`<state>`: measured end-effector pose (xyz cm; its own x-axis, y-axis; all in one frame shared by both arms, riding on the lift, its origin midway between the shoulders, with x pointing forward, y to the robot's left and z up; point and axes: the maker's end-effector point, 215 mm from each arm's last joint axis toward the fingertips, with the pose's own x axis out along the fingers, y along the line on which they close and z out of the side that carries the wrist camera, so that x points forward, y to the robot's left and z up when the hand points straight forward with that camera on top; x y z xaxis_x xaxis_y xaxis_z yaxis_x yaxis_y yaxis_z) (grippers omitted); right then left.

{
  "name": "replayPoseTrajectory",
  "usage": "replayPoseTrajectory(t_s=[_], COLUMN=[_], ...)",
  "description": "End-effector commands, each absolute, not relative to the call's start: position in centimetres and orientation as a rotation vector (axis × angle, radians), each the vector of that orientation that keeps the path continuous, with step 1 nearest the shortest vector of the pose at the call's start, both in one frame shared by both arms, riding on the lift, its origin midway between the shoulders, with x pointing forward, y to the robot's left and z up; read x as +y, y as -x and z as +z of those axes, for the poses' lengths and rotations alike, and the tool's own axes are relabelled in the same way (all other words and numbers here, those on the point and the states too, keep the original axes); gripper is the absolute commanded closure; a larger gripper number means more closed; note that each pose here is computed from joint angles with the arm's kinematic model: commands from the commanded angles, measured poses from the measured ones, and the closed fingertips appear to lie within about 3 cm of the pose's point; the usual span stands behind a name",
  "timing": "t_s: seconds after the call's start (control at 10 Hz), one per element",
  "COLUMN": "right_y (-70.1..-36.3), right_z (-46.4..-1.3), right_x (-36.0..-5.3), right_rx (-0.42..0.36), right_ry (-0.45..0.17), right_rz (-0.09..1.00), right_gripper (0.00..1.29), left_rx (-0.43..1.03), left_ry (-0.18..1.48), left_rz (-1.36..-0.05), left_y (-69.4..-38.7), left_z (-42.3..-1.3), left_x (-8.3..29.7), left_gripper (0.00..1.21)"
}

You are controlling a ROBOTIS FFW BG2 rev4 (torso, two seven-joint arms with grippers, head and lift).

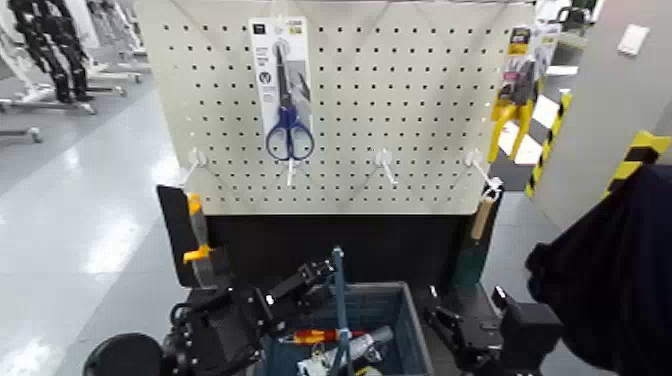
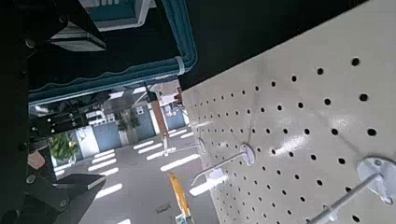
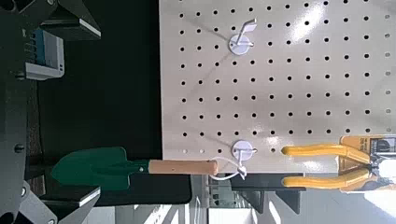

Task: Grasp the handle of the crate.

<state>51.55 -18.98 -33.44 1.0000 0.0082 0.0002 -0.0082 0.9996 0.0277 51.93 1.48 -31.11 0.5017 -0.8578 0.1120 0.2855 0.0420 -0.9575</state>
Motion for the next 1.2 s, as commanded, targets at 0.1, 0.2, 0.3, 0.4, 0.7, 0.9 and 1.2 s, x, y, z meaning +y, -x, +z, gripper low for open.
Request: replayPoseTrajectory(t_s=[0.1, 0.2, 0.3, 0.4, 0.7, 0.9, 1.2], right_y=[-51.5, -51.5, -51.5, -51.5, -51.7, -51.7, -51.8], right_z=[-33.3, -33.3, -33.3, -33.4, -33.1, -33.0, -33.1], right_x=[-19.1, -19.2, -19.2, -19.3, -19.1, -19.0, -19.0], right_rx=[-0.006, -0.006, -0.006, -0.005, -0.01, -0.012, -0.011], right_ry=[-0.031, -0.031, -0.031, -0.029, -0.029, -0.028, -0.028], right_rz=[0.005, 0.004, 0.004, 0.003, 0.008, 0.012, 0.011], right_gripper=[0.14, 0.14, 0.13, 0.14, 0.14, 0.14, 0.14], left_rx=[0.643, 0.647, 0.651, 0.656, 0.67, 0.673, 0.667], left_ry=[1.303, 1.307, 1.314, 1.322, 1.326, 1.327, 1.339], left_rz=[-0.975, -0.975, -0.962, -0.951, -0.943, -0.943, -0.937], left_y=[-51.4, -51.3, -51.4, -51.3, -51.1, -50.9, -50.6], left_z=[-31.5, -31.7, -32.0, -32.3, -32.7, -32.8, -32.9], left_x=[0.1, 0.0, 0.3, 0.3, 0.2, 0.1, -0.2], left_gripper=[0.29, 0.47, 0.86, 0.94, 1.14, 1.14, 1.14])
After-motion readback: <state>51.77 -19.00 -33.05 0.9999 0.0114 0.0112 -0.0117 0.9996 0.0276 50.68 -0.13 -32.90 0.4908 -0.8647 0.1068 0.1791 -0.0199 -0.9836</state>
